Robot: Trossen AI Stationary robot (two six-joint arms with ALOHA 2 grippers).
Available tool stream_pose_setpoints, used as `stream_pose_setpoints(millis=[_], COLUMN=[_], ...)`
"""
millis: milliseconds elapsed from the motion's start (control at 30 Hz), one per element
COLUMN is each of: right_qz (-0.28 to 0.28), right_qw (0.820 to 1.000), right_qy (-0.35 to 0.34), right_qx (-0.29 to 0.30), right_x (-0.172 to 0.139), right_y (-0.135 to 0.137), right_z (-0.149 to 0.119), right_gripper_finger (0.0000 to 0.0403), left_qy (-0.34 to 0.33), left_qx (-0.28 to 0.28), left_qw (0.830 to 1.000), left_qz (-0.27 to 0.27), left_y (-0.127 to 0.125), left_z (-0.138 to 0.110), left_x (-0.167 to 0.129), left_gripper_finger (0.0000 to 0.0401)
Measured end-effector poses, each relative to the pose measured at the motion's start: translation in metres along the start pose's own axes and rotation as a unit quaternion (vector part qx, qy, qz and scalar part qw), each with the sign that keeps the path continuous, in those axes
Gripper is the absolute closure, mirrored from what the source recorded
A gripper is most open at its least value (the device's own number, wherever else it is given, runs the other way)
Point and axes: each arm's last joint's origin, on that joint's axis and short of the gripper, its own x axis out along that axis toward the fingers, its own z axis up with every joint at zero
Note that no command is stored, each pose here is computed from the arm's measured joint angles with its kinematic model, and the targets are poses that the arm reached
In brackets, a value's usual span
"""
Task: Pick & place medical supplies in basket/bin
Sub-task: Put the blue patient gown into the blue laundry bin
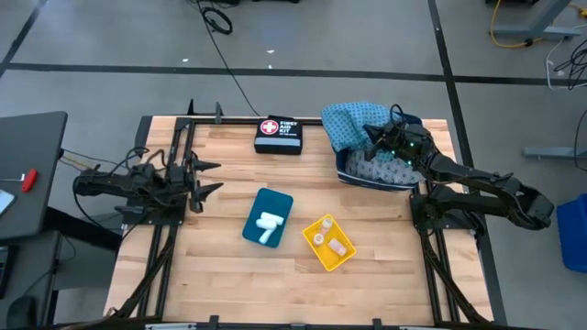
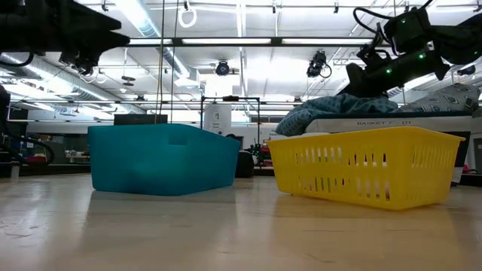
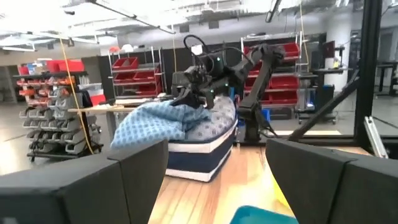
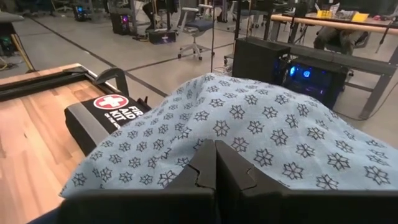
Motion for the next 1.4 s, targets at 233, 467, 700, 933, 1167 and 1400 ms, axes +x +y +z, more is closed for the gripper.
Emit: stream_pose_setpoints(millis=[233,467,700,933,1167,1400], right_qz=[0.003,-0.014,-0.052,-0.008,0.053,0.089], right_qw=[1.000,0.986,0.971,0.987,0.993,0.996], right_qy=[0.018,0.156,0.224,0.153,0.103,0.018], right_qx=[0.024,0.048,0.063,0.054,0.038,-0.003], right_x=[0.000,-0.004,-0.009,-0.008,-0.014,-0.019], right_y=[0.000,0.000,-0.001,0.014,0.033,0.045], right_z=[-0.003,-0.030,-0.043,-0.022,0.006,0.029], right_gripper_finger=[0.0403,0.0403,0.0403,0.0403,0.0403,0.0403], left_qy=[0.004,-0.008,-0.009,-0.007,0.001,0.001], left_qx=[-0.013,-0.021,-0.014,-0.013,-0.010,-0.011], left_qw=[1.000,0.999,0.999,0.999,0.999,0.999], left_qz=[0.027,0.028,0.028,0.029,0.039,0.044], left_y=[0.001,0.002,0.002,0.002,0.002,0.003], left_z=[-0.001,0.001,0.001,0.001,0.000,0.000], left_x=[0.000,0.000,0.000,0.000,0.000,0.000], left_gripper_finger=[0.0129,0.0129,0.0129,0.0129,0.0129,0.0129])
